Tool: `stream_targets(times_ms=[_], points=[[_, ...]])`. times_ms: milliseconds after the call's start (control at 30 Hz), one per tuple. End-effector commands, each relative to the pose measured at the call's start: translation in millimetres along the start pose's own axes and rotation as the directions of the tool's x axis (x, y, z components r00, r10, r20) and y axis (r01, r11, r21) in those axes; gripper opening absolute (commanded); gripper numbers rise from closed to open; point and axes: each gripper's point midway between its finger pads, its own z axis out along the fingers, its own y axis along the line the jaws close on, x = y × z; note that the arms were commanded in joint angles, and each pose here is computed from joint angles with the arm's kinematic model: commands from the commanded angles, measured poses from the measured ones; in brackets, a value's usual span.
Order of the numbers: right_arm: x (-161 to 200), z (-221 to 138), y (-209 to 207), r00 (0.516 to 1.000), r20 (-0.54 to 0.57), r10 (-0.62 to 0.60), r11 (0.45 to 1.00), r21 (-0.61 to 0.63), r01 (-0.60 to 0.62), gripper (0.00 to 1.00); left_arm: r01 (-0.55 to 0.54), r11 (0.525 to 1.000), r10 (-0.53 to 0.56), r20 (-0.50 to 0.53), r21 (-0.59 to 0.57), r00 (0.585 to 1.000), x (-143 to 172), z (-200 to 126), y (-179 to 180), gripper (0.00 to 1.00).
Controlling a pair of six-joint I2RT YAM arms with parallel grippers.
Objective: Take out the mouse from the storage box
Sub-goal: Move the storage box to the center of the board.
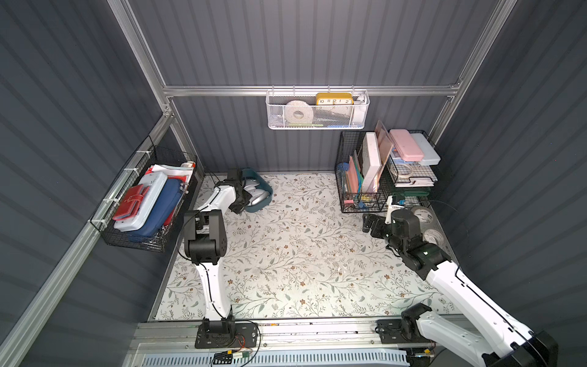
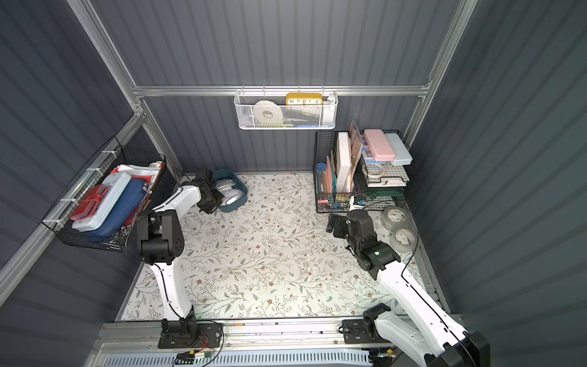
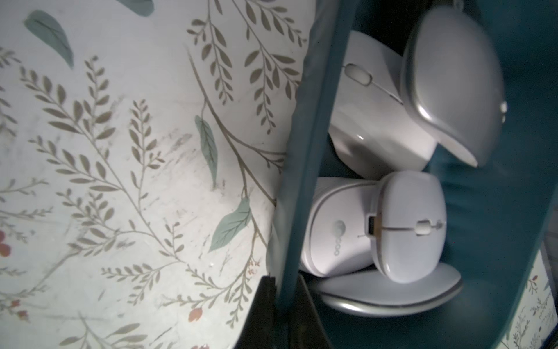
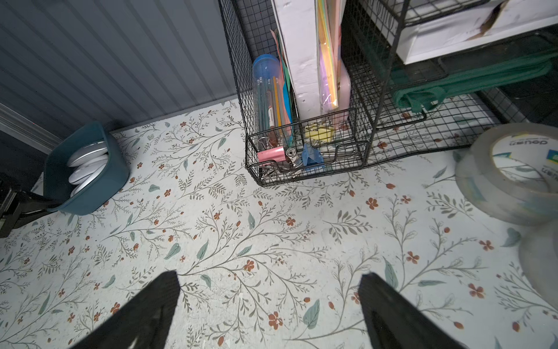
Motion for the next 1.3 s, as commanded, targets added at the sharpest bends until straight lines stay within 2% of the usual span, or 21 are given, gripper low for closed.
stream_targets(times_ms=[0,333,467,700,767,900,967,1067,1133,1167,1267], points=[[2.4,-2.2,-2.7,1.000,-0.001,0.010,1.000,0.010,-0.010,0.98,-0.080,0.997,0.079,-0.075,-0.012,0.994,38.5,-4.4,-1.0,0.10],[8.1,2.7,-0.9,0.999,-0.032,-0.004,1.000,0.006,0.004,0.98,-0.328,0.943,0.331,-0.155,0.045,0.931,137.5,-26.0,-17.5,0.06],[11.0,6.1,2.8,0.998,-0.059,-0.033,0.999,-0.005,0.033,0.98,-0.446,0.892,0.452,-0.159,0.071,0.878,171.5,-39.1,-17.4,0.06],[23.2,18.7,22.1,0.980,-0.137,-0.147,0.988,-0.057,0.140,0.98,-0.650,0.742,0.670,-0.154,0.161,0.727,217.0,-56.2,-22.9,0.05],[29.0,23.6,30.2,0.966,-0.164,-0.199,0.979,-0.078,0.189,0.97,-0.699,0.677,0.734,-0.143,0.229,0.664,233.2,-60.5,-27.3,0.05],[39.5,32.1,45.9,0.944,-0.218,-0.247,0.967,-0.126,0.224,0.96,-0.770,0.569,0.819,-0.122,0.290,0.560,256.4,-67.6,-30.0,0.04],[44.5,34.7,59.0,0.932,-0.234,-0.277,0.956,-0.168,0.241,0.96,-0.802,0.503,0.862,-0.116,0.322,0.494,269.9,-70.5,-30.7,0.04],[56.6,39.8,77.4,0.900,-0.264,-0.348,0.931,-0.211,0.298,0.96,-0.837,0.417,0.906,-0.095,0.354,0.412,285.7,-76.3,-32.3,0.04],[61.3,44.1,87.0,0.883,-0.275,-0.380,0.918,-0.231,0.323,0.96,-0.849,0.383,0.921,-0.085,0.366,0.379,290.1,-79.1,-31.9,0.04],[71.6,46.0,85.4,0.861,-0.317,-0.397,0.913,-0.234,0.335,0.96,-0.851,0.365,0.928,-0.076,0.377,0.364,291.8,-81.6,-32.6,0.04],[81.6,51.2,87.5,0.828,-0.367,-0.424,0.903,-0.244,0.354,0.96,-0.872,0.335,0.940,-0.061,0.357,0.336,287.1,-84.4,-31.2,0.11]])
